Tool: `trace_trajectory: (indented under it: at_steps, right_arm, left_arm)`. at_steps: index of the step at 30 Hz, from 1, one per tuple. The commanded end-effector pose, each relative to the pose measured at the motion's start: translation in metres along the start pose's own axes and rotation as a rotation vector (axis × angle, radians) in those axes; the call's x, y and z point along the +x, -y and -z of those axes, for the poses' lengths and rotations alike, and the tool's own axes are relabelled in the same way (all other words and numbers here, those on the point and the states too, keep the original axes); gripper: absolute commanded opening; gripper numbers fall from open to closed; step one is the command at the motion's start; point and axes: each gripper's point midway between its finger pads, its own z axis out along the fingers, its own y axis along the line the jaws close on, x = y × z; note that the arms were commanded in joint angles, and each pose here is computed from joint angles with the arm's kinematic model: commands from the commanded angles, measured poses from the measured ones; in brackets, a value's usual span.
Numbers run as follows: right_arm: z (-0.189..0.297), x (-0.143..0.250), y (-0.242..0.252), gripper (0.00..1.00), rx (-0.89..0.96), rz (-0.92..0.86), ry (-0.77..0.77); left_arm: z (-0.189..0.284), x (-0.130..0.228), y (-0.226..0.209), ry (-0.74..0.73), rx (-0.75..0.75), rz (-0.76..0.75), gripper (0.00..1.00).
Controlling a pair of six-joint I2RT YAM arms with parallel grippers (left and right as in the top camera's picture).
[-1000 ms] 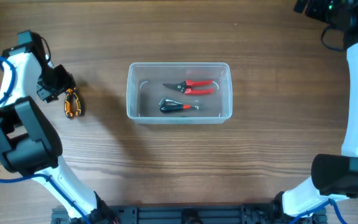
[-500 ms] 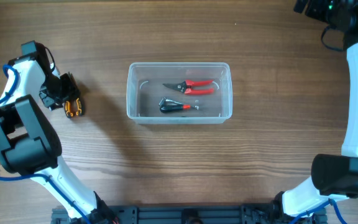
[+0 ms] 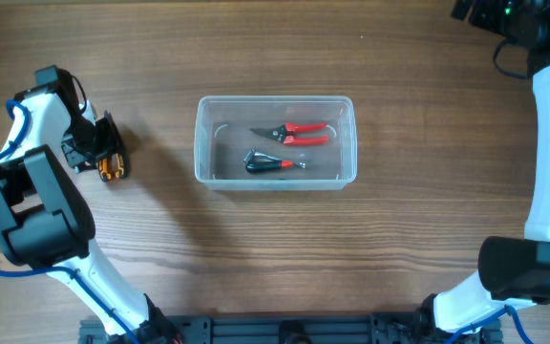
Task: Pack container
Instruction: 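Close the left gripper on the orange pliers handles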
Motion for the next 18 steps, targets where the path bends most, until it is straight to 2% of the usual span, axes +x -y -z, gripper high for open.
trace_trajectory:
  at_steps: [1, 7, 11, 18]
  right_arm:
    - [-0.002, 0.0, 0.001, 1.0, 0.013, -0.017, 0.0]
    - [-0.002, 0.0, 0.001, 1.0, 0.013, -0.017, 0.0]
    - [-0.002, 0.0, 0.001, 1.0, 0.013, -0.017, 0.0]
    - [-0.002, 0.0, 0.001, 1.0, 0.013, -0.018, 0.0]
  left_arm:
    - [0.021, -0.017, 0.0, 0.059, -0.01, -0.016, 0.65]
    - [0.046, -0.025, 0.01, 0.11, 0.022, -0.018, 0.63]
    - [0.046, -0.016, 0.035, 0.083, 0.073, -0.062, 0.56]
    - [0.045, -0.013, 0.07, 0.111, 0.051, -0.161, 0.58]
